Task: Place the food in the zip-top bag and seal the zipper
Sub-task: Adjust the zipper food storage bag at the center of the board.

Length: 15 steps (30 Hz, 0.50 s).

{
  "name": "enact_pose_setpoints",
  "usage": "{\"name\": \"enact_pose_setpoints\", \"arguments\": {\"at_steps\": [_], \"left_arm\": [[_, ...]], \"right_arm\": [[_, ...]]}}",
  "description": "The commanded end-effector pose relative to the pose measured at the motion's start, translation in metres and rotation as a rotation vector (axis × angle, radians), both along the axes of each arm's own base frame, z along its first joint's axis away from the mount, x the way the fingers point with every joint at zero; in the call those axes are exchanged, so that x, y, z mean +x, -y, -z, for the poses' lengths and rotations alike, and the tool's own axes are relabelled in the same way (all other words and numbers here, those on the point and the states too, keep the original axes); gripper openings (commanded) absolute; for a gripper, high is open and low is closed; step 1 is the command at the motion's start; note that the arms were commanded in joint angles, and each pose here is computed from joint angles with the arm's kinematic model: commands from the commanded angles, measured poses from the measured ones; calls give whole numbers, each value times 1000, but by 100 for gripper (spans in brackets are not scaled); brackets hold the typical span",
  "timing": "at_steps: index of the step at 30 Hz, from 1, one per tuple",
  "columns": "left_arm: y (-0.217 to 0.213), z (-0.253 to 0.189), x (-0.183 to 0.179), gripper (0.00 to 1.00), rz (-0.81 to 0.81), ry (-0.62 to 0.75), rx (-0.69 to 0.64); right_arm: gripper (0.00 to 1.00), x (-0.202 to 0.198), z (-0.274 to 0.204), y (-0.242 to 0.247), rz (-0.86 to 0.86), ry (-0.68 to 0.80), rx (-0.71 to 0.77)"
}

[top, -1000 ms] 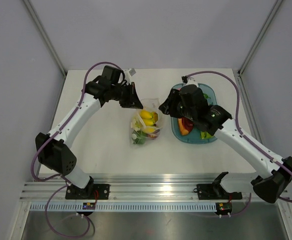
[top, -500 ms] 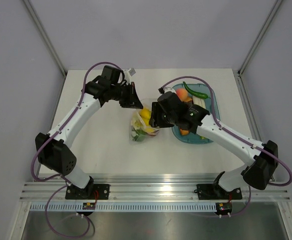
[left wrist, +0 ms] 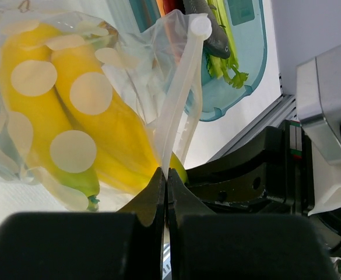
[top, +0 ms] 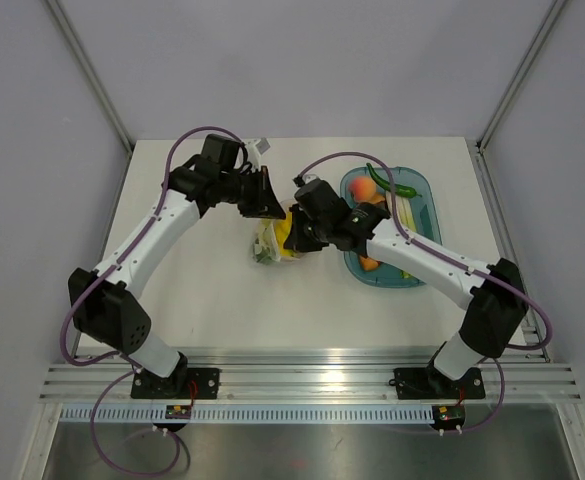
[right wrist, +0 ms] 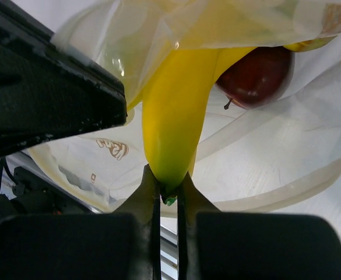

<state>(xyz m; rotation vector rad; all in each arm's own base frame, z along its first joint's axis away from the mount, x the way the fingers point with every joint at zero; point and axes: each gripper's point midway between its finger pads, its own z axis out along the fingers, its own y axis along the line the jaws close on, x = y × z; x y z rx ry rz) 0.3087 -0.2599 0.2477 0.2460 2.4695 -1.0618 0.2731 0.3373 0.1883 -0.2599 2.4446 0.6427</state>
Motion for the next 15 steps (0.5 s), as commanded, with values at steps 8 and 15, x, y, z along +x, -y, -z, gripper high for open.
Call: {"name": "enact_pose_setpoints", "arguments": {"at_steps": [8, 15], "left_arm": [[11, -54, -22, 0, 81, 90, -149], [12, -34, -11, 0, 80, 55, -104]], "right_arm": [[0, 47, 29, -25, 122, 39, -13], [19, 46, 5, -35, 110, 63, 81]]}}
